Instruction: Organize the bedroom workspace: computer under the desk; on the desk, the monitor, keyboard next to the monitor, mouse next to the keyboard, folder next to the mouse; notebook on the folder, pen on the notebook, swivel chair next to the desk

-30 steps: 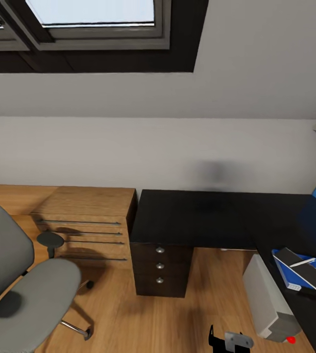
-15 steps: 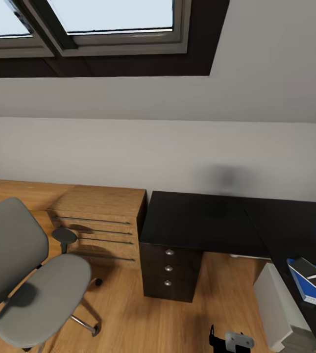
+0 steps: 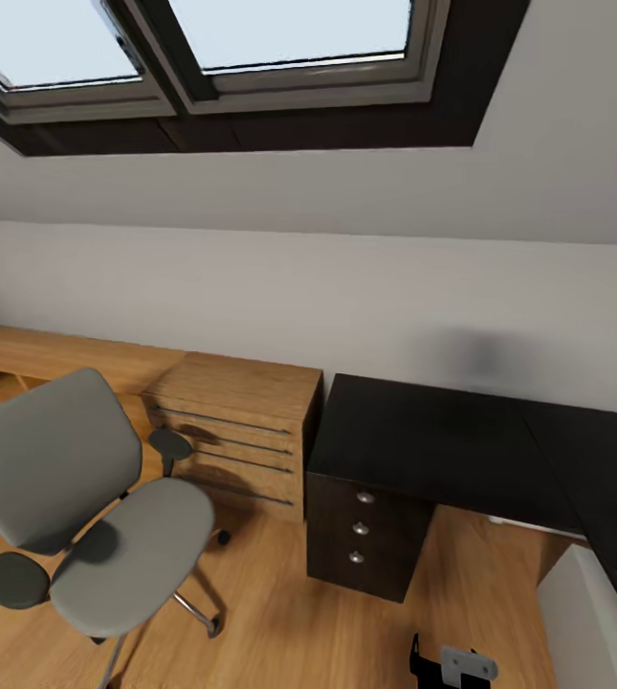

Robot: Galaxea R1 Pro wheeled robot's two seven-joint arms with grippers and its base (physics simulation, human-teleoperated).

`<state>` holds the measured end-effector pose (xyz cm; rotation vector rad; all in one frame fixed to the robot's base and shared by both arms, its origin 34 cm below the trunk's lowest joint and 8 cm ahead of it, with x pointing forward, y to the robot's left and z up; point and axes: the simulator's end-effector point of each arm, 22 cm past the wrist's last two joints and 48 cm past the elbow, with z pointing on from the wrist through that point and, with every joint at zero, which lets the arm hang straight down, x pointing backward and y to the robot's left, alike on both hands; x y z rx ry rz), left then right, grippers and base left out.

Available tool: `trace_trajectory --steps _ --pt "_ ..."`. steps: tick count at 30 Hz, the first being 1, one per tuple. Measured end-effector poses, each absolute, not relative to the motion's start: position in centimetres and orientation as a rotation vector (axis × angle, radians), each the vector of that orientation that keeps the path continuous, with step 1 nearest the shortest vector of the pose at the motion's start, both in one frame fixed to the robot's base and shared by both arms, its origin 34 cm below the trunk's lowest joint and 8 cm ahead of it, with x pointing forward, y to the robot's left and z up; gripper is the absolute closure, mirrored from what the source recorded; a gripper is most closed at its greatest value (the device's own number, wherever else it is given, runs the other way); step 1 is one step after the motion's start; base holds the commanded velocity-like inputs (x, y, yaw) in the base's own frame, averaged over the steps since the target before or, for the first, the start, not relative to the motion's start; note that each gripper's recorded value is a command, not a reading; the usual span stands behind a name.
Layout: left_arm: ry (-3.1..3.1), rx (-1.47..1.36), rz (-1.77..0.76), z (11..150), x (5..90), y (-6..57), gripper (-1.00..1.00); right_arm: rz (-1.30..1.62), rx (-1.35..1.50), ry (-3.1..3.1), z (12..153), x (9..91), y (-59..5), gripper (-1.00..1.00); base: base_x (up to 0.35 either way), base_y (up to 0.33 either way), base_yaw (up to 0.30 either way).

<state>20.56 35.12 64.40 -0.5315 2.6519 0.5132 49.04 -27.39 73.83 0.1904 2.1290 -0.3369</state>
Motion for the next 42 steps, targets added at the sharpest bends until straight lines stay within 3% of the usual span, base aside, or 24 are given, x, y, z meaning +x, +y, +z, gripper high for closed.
trace_trajectory --steps 42 --pt "2.667 -0.530 0.519 64.3 20.0 35.1 -1.00 -0.359 0.181 2.142 73.3 48.6 -28.6 -1.00 0.000 0.000 0.242"
